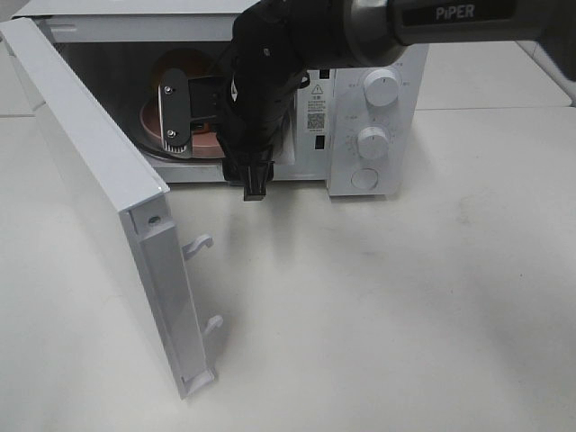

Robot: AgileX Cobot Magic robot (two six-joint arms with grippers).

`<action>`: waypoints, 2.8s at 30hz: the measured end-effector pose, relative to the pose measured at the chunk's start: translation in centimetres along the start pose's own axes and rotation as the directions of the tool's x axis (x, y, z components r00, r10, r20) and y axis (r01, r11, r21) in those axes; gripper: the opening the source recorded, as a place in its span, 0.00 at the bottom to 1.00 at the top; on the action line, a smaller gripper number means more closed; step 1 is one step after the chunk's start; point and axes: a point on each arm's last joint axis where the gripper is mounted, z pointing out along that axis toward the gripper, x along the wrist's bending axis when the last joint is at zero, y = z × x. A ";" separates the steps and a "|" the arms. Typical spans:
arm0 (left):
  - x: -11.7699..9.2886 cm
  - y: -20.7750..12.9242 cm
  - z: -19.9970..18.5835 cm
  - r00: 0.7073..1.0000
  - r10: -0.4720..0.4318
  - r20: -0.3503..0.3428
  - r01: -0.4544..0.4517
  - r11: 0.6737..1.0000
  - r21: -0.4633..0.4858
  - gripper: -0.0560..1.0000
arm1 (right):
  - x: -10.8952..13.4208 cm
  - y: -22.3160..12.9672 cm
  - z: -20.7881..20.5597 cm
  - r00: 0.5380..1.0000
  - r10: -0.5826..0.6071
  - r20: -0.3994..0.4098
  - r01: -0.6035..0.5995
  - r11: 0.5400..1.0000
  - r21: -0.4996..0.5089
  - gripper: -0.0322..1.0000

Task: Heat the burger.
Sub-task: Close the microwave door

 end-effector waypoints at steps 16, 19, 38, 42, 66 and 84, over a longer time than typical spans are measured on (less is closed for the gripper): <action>0.0 0.0 0.0 1.000 0.000 0.000 0.000 1.000 0.000 0.99 | 2.8 -3.2 -3.7 1.000 -0.008 0.022 0.008 1.000 -0.022 0.72; 0.0 0.0 0.0 1.000 0.000 0.000 0.000 1.000 0.000 0.99 | 3.4 -4.2 -4.6 1.000 -0.002 0.017 0.003 1.000 -0.012 0.72; 0.0 0.0 0.0 1.000 0.000 0.000 0.000 1.000 0.000 0.99 | 7.1 -8.4 -11.6 0.967 0.252 0.041 -0.251 0.968 -0.024 0.72; 0.0 0.0 0.0 1.000 0.000 0.000 0.000 1.000 0.000 0.99 | 8.1 -9.2 -13.8 0.903 0.429 0.042 -0.428 0.903 -0.029 0.72; 0.0 0.0 0.0 1.000 0.000 0.000 0.000 1.000 0.000 0.99 | 13.8 -13.7 -23.0 0.584 0.811 0.019 -0.746 0.528 0.406 0.72; 0.0 0.0 0.0 1.000 0.000 0.000 0.000 1.000 0.000 0.99 | 20.0 -20.2 -30.0 0.259 0.954 0.152 -0.962 0.241 0.131 0.72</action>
